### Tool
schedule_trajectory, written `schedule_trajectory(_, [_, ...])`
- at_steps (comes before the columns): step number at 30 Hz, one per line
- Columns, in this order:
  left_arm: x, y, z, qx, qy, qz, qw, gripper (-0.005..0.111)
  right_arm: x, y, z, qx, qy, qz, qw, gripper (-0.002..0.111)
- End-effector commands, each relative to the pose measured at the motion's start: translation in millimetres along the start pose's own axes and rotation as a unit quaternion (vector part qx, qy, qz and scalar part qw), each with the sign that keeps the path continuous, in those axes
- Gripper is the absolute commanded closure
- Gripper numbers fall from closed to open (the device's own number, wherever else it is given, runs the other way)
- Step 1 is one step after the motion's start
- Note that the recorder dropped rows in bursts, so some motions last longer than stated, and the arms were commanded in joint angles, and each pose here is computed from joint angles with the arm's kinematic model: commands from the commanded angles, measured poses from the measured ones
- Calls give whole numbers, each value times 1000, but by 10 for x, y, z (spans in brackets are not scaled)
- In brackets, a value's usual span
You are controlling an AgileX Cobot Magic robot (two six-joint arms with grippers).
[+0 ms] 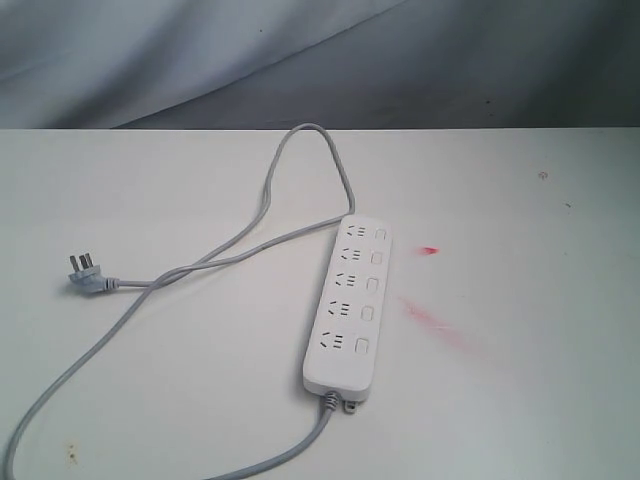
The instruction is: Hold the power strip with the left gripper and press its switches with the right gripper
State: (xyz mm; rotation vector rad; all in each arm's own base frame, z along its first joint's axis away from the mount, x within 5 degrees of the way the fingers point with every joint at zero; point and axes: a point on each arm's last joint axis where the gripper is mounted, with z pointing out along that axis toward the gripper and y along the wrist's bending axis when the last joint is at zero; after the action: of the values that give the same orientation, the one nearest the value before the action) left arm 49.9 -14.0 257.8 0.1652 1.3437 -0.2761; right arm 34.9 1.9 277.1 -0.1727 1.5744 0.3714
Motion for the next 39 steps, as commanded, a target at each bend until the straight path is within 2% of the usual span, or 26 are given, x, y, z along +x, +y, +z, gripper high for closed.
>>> schedule_trajectory(1, [233,36,-9,-16,7,-30,999,107,276,56,135,-37,-41,-66,996,108])
schedule_trajectory(5, [331,53,-16,-24,7,-29,999,107,552,58,201,-50,-15,-61,997,108])
schedule_trajectory(10, [344,49,-16,-22,14,-30,999,107,725,56,229,-57,0,-63,996,108])
schedule_trajectory(16, [421,22,-21,-7,57,-18,998,107,782,14,231,-36,34,-51,998,108])
schedule_trajectory(21, [546,-12,-45,15,126,15,992,107,791,7,231,-32,39,-48,998,108])
schedule_trajectory(39, [542,-11,-44,14,124,13,992,107,793,6,230,-31,40,-38,998,108])
